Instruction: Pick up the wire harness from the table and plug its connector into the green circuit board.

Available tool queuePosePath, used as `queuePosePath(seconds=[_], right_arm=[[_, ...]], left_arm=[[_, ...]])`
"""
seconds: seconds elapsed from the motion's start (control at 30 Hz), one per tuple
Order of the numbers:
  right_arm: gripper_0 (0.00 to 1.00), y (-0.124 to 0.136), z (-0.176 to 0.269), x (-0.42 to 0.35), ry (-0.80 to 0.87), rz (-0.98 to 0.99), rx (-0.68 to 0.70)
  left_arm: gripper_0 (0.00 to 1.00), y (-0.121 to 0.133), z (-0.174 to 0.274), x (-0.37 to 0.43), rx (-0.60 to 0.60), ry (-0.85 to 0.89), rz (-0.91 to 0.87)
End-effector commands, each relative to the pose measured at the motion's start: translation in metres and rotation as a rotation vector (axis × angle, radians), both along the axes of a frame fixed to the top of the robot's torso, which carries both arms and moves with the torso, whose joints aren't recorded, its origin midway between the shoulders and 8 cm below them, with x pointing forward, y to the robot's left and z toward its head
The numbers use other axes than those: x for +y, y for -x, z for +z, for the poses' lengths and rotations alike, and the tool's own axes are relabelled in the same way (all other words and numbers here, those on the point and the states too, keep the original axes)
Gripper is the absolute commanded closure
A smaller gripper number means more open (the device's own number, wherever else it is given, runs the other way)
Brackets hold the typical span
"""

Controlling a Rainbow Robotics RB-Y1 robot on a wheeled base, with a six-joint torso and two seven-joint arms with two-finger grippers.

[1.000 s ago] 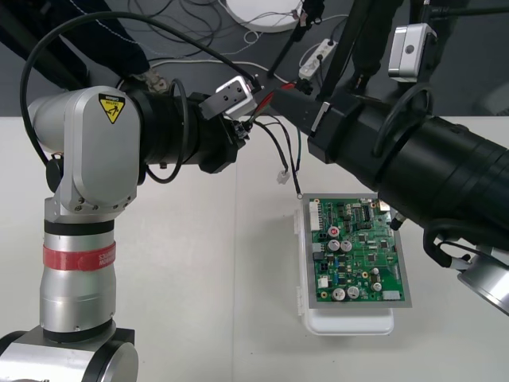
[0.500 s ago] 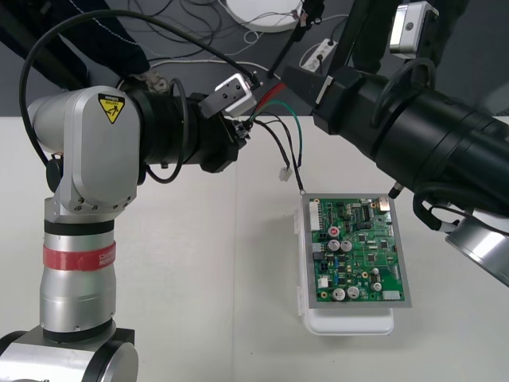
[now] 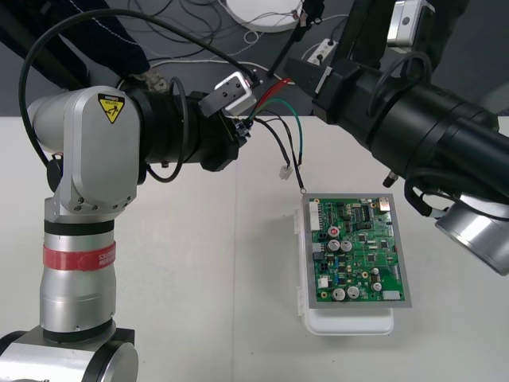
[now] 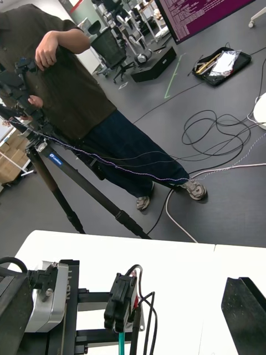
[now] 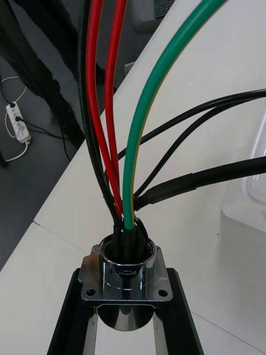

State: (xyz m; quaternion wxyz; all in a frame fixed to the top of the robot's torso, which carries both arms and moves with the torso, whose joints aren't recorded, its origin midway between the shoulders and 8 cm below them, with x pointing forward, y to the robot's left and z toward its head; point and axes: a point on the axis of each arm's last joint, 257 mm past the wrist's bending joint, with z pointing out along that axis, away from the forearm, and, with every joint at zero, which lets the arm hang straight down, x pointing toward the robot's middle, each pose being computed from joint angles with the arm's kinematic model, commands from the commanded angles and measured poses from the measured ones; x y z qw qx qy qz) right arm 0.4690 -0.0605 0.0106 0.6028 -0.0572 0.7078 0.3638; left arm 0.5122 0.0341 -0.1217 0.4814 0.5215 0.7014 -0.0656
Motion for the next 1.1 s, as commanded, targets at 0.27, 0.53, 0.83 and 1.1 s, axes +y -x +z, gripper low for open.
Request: queuePosePath(seconds=[0.27, 0.53, 0.83, 1.1], right_arm=[[0.0, 0.005, 0.01, 0.024, -0.043, 0.038, -0.006], [0.0, 0.008, 0.004, 0.029, -0.032, 0.049, 0.001], [0.0, 0.009, -0.001, 0.031, -0.033, 0.053, 0.011], [0.0, 0.01, -0.002, 0.033, -0.031, 0.057, 0.013]], left_arm=[[1.0, -0.003, 0.051, -0.026, -0.089, 0.091, -0.005], [1.0, -0.004, 0.051, -0.025, -0.089, 0.091, -0.003], [1.0, -0.004, 0.051, -0.025, -0.089, 0.092, -0.002], [1.0, -0.004, 0.051, -0.025, -0.087, 0.096, -0.002]])
